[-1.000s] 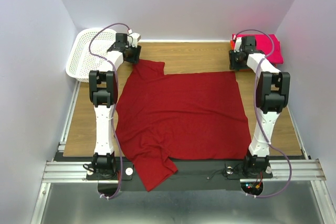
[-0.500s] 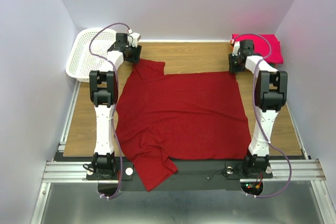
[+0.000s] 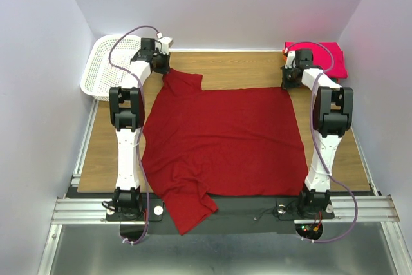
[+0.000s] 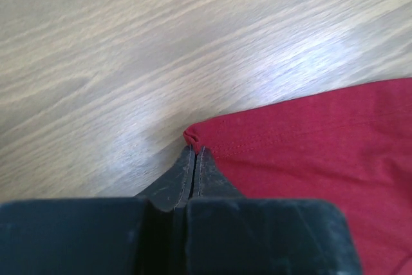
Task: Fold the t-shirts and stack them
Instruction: Fold the tshirt
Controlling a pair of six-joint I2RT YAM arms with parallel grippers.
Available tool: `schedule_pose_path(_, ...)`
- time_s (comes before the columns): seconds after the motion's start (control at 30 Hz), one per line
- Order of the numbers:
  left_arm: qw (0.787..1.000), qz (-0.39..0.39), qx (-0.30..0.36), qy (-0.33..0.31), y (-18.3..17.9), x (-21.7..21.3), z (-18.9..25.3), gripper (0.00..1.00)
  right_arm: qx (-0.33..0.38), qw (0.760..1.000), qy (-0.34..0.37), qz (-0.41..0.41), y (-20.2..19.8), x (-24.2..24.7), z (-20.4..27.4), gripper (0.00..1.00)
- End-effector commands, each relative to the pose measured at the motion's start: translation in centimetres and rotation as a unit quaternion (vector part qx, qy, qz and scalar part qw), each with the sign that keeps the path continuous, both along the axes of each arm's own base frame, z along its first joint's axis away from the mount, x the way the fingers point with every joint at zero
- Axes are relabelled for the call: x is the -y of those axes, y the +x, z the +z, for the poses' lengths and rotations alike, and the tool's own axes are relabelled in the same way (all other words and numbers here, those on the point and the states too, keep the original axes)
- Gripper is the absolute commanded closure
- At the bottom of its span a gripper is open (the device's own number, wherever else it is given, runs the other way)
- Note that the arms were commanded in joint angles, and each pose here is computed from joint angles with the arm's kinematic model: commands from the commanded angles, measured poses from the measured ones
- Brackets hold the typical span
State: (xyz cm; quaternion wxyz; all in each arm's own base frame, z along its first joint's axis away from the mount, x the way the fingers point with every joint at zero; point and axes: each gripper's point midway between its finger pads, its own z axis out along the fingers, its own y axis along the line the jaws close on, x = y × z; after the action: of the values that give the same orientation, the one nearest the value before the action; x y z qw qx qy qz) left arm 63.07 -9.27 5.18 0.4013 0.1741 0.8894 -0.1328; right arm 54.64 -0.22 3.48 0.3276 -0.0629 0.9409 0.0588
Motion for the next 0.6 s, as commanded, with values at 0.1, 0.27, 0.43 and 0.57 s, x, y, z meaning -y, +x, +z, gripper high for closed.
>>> schedule_pose_path(0.1,0.991,-0.038,0.118,-0.042,0.8,0.1,13.2,1.0,0.09,0.996,0.02,0.011,2.4,-0.9,8.7,1.0)
schedule_pose_path(0.27,0.988,-0.065,0.135,-0.031,-2.0,0.3,16.5,1.0,0.116,0.993,0.016,0.019,2.3,-0.8,11.4,0.99)
schedule_pose_path(0.43,0.985,-0.094,0.142,-0.012,-5.6,0.3,18.7,1.0,0.133,0.991,0.009,0.03,1.1,-0.3,13.6,1.0)
schedule_pose_path(0.57,0.985,-0.117,0.128,-0.003,-9.3,0.4,18.2,1.0,0.128,0.991,0.0,0.045,-0.5,0.4,13.4,0.99)
